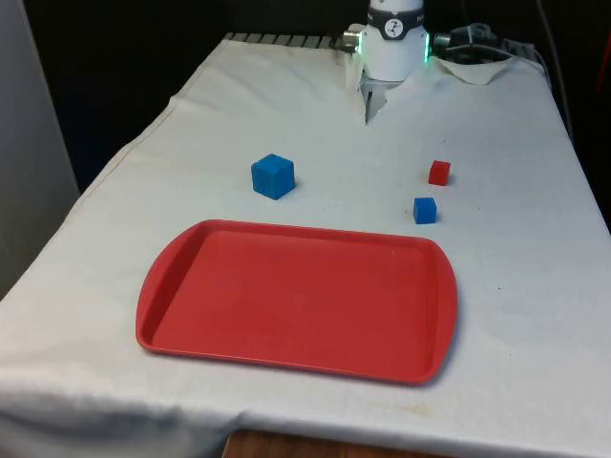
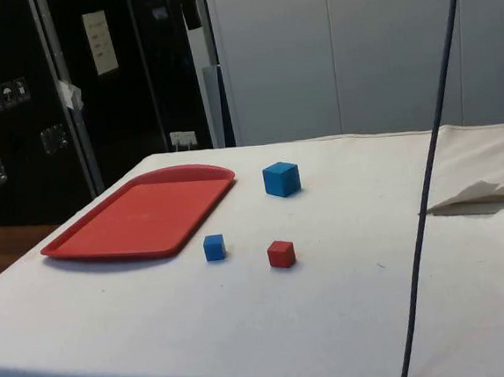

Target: Pick up the largest block and place it onto the tray.

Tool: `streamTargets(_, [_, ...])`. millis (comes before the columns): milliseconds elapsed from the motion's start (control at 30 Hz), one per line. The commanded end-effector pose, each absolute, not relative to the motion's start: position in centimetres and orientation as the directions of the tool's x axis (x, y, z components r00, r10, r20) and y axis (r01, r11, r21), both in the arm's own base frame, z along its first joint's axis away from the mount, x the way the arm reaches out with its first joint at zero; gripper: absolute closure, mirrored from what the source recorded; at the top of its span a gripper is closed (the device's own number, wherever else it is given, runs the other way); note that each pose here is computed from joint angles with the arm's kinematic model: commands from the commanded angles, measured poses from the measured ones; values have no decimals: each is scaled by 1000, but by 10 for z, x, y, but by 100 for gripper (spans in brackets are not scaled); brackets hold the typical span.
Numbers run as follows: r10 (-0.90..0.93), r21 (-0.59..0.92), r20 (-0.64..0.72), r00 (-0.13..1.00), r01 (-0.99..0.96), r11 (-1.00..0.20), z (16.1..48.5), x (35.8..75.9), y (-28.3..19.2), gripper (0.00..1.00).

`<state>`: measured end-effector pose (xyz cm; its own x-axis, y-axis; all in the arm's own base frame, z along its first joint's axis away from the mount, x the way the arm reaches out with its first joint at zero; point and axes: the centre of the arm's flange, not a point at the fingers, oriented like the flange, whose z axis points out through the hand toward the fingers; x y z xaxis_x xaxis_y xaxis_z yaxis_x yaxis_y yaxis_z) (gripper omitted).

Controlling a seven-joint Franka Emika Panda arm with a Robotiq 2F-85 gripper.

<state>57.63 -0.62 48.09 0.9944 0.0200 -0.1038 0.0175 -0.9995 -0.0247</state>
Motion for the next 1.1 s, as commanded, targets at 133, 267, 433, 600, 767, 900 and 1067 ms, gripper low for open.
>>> streamTargets(133, [14,-2,-91,996,14,-1000,472,581,-6,0])
streamTargets(267, [14,3,-92,996,15,-1000,466,583,-7,0])
streamTargets(433, [3,25,-56,998,4,-1000,456,585,-9,0])
streamTargets(600, [-1,30,-44,999,0,-1000,447,584,-15,0])
streamTargets(767, [-7,37,-36,999,-5,-999,432,580,-25,0])
streamTargets(900, [-7,39,-34,999,-6,-999,423,577,-31,0])
streamTargets(1067, [-8,39,-30,1000,-7,-999,406,571,-43,0])
